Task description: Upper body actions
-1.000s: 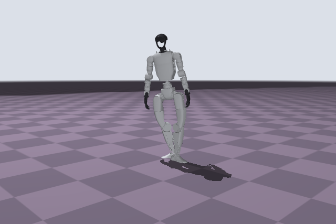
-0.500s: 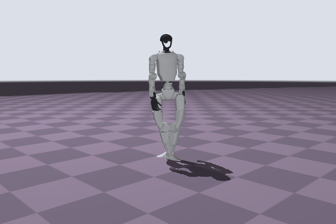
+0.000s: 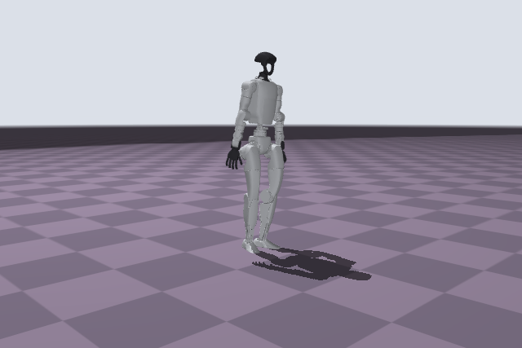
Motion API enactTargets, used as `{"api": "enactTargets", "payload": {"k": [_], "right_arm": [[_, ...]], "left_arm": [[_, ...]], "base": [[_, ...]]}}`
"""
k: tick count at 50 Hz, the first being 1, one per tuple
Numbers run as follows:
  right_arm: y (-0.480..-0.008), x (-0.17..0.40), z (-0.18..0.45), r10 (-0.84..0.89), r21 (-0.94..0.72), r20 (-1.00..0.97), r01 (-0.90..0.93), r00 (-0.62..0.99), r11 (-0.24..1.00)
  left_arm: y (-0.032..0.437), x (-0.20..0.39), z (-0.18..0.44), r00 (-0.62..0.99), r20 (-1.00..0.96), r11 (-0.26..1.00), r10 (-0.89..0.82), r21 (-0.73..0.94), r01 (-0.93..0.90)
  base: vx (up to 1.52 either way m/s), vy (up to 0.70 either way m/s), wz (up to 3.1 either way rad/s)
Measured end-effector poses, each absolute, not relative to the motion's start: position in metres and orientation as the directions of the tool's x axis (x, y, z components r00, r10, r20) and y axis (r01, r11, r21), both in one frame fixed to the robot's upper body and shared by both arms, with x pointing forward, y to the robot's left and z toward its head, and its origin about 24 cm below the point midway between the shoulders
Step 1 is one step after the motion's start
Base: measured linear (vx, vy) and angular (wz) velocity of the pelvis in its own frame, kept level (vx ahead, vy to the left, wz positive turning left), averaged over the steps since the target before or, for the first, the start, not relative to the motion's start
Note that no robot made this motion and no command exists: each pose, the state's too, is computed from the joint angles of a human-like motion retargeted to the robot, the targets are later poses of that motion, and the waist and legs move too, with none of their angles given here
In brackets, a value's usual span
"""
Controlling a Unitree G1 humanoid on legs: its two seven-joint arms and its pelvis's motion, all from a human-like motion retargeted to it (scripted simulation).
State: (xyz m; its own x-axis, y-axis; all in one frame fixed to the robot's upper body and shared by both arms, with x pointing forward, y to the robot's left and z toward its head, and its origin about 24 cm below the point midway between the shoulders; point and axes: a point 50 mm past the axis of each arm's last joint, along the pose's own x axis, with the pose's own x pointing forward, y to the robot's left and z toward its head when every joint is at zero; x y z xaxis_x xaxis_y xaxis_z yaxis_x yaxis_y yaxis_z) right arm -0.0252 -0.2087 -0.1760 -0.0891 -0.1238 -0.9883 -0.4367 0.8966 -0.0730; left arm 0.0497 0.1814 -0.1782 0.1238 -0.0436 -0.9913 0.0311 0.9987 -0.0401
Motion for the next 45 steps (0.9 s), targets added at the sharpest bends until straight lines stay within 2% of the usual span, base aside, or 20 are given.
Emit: {"api": "enactTargets", "payload": {"k": [10,13,18,22,33,40,45], "right_arm": [[-0.199,-0.001,-0.179,-0.054,-0.036,-0.998,-0.469,-0.024,0.883],[-0.197,0.008,-0.18,-0.025,-0.025,-1.0,-0.461,0.008,0.887],[-0.193,0.026,-0.179,-0.011,-0.061,-0.995,-0.509,0.101,0.859],[-0.192,0.032,-0.179,-0.014,-0.068,-0.994,-0.499,0.113,0.864],[-0.183,0.004,-0.181,0.004,0.015,-1.0,-0.47,-0.025,0.883],[-0.183,0.009,-0.181,-0.013,-0.015,-1.0,-0.62,0.008,0.784],[-0.186,0.01,-0.181,-0.015,-0.02,-1.0,-0.627,0.013,0.779]], "left_arm": [[0.207,-0.012,-0.175,-0.125,-0.991,0.999,0.055,0.055,0.004],[0.207,-0.021,-0.175,-0.156,-0.983,0.995,0.099,0.101,-0.009],[0.2,-0.035,-0.175,-0.161,-0.985,0.989,0.06,0.08,-0.125],[0.187,-0.034,-0.177,-0.15,-0.988,0.986,0.033,0.056,-0.155],[0.176,-0.018,-0.18,-0.08,-0.997,0.998,-0.002,0.003,-0.059],[0.178,-0.01,-0.181,-0.048,-0.999,0.998,0.004,0.007,-0.07],[0.182,-0.012,-0.18,-0.067,-0.998,0.997,0.017,0.022,-0.069]], "base": [[0.13,-0.18,1.22],[0.08,-0.17,1.34],[0.08,-0.12,1.5],[0.0,-0.02,0.88],[0.05,0.0,0.31],[-0.01,-0.07,-0.11],[-0.04,-0.08,-0.29]]}}
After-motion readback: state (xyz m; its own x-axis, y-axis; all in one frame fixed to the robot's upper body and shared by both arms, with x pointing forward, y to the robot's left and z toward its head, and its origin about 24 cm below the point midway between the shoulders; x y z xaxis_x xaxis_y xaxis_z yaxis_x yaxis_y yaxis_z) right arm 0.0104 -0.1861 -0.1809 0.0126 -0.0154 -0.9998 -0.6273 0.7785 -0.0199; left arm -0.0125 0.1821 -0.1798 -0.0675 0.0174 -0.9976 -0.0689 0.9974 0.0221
